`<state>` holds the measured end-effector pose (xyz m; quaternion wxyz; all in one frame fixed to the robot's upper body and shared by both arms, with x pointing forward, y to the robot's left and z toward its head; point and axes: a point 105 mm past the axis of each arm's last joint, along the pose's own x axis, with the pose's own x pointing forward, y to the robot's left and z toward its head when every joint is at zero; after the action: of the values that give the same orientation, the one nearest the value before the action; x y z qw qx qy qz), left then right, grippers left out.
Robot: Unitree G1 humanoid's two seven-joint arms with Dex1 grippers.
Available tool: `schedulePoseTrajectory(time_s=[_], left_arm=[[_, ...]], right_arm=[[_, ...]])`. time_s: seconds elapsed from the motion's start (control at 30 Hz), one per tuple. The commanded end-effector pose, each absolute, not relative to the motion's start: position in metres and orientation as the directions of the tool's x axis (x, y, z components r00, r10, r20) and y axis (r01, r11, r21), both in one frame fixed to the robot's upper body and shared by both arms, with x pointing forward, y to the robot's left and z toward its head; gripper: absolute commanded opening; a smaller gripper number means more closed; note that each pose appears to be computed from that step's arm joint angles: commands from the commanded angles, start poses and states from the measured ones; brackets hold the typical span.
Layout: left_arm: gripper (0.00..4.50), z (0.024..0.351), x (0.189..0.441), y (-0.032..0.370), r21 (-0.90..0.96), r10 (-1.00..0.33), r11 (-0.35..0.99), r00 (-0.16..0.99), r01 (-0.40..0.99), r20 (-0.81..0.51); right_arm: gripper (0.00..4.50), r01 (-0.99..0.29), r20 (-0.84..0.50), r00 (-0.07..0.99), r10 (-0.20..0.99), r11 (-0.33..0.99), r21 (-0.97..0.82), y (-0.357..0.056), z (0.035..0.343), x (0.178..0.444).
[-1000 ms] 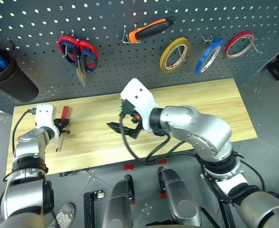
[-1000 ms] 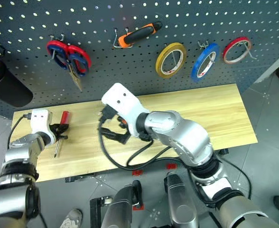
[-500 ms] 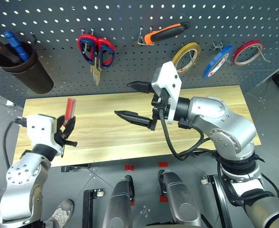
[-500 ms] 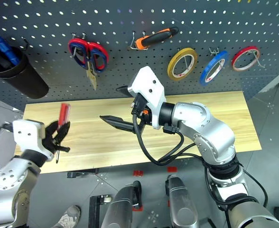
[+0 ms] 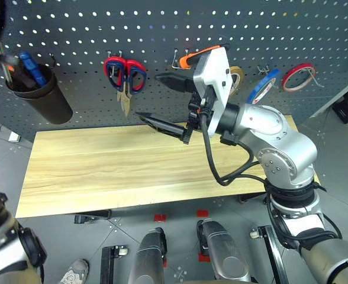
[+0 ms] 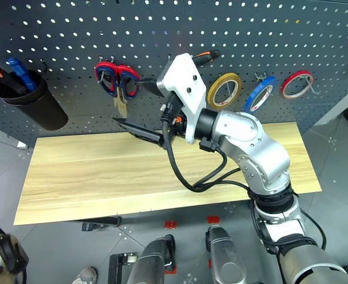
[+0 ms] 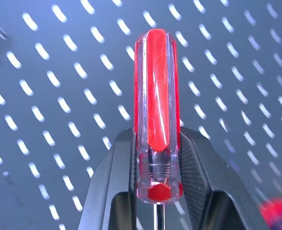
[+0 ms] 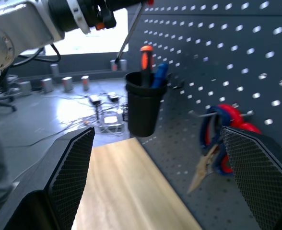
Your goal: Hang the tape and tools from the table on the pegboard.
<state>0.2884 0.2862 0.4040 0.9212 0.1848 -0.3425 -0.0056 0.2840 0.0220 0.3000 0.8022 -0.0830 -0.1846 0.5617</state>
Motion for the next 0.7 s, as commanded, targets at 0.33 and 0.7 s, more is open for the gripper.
schedulePoseTrajectory(time_s=[0.33,0.7], left_arm=[[0.89,0.386,0.314,0.305,0.35,-0.073,0.901,0.706,-0.256,0.705],[4.08,0.37,0.309,0.317,0.272,0.025,0.909,0.694,-0.315,0.72]], right_arm=[[4.5,-0.838,0.266,0.28,0.922,0.37,-0.401,0.031,0.318,0.277],[4.5,-0.844,0.264,0.259,0.929,0.35,-0.406,0.032,0.316,0.274]])
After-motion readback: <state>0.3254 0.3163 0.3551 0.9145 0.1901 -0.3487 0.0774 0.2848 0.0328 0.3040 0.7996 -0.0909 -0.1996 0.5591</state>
